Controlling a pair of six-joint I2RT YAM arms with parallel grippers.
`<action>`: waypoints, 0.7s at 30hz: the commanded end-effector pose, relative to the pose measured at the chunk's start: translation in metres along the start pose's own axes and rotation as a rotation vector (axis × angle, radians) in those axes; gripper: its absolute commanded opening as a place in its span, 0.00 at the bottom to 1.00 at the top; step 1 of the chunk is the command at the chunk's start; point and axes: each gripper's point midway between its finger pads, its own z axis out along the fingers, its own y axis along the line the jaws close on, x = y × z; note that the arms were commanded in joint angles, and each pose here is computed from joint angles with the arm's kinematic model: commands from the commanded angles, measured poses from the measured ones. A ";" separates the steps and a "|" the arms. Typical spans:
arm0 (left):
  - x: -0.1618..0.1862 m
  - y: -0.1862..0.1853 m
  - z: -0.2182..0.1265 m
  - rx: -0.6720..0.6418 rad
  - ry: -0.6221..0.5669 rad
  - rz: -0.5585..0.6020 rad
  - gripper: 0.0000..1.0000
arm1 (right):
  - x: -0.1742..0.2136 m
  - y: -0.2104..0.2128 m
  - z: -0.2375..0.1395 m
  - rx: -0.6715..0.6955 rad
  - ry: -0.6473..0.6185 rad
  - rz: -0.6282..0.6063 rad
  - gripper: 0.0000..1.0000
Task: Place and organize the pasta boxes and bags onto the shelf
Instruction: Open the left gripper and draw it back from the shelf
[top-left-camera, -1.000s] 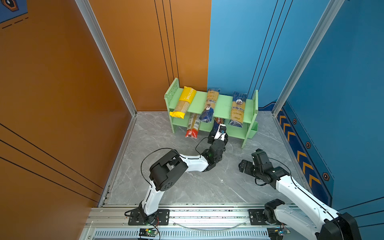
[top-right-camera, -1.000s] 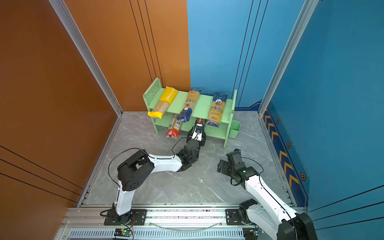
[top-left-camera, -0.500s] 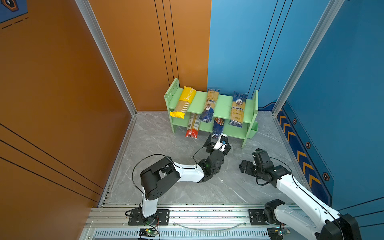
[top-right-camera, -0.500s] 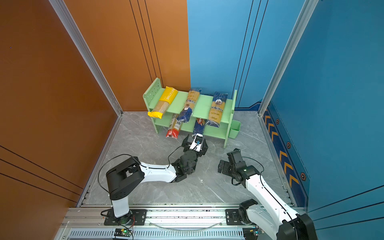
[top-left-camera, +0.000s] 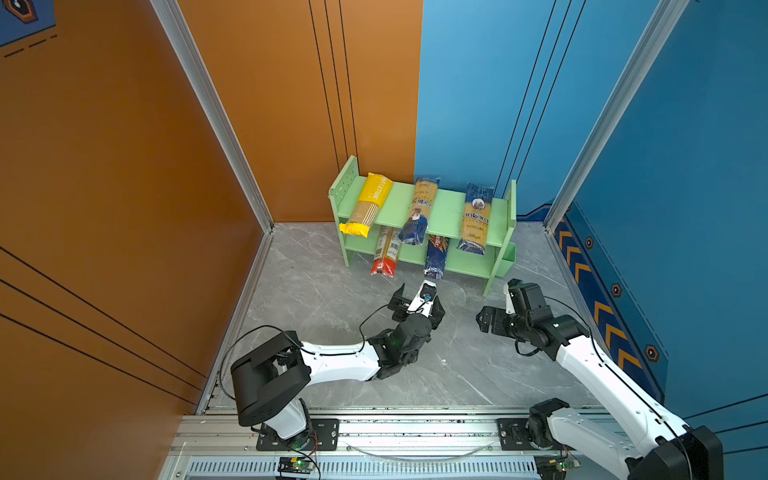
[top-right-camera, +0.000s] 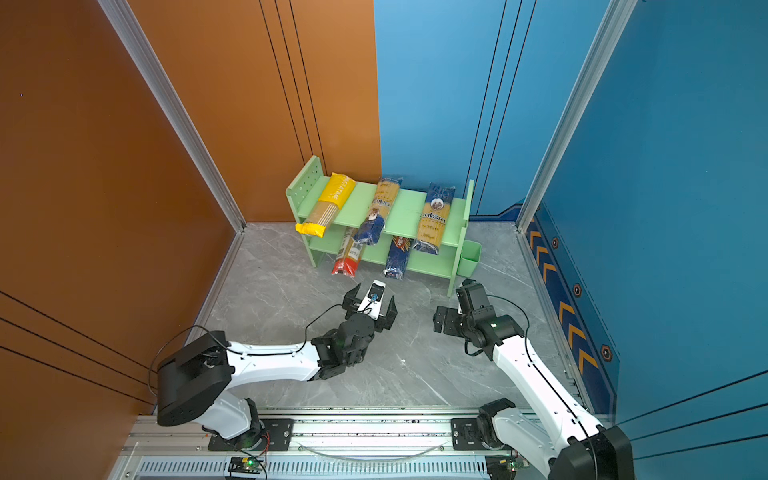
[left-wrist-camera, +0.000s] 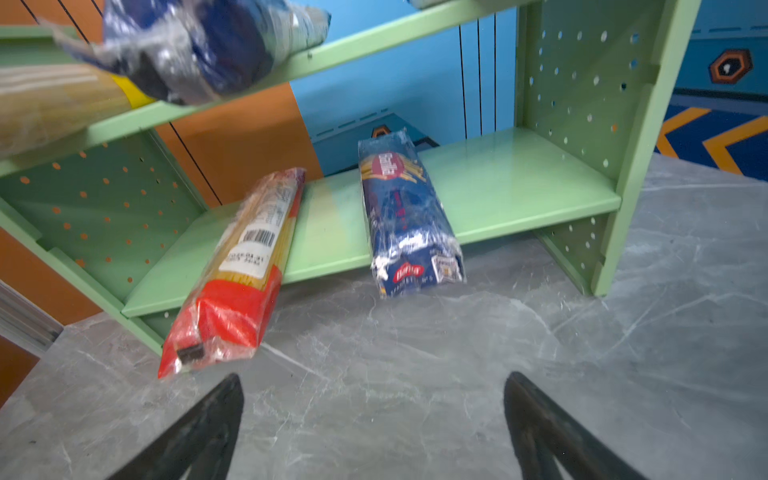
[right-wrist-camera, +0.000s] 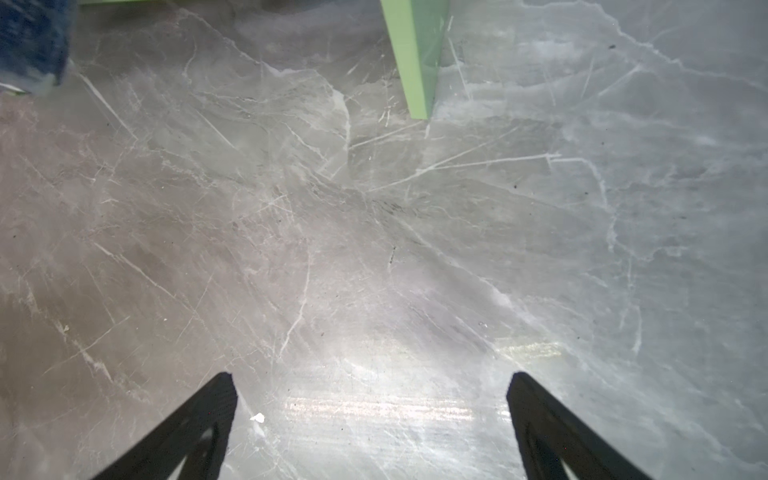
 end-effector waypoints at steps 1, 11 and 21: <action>0.024 0.001 -0.012 0.055 0.089 0.045 0.98 | 0.001 0.006 -0.005 -0.025 0.050 -0.079 1.00; 0.037 0.056 -0.027 0.087 0.201 0.048 0.98 | -0.021 0.005 -0.014 -0.038 0.003 -0.151 1.00; 0.035 0.142 -0.036 -0.003 0.140 -0.057 0.98 | -0.041 -0.016 -0.017 -0.029 -0.061 -0.058 1.00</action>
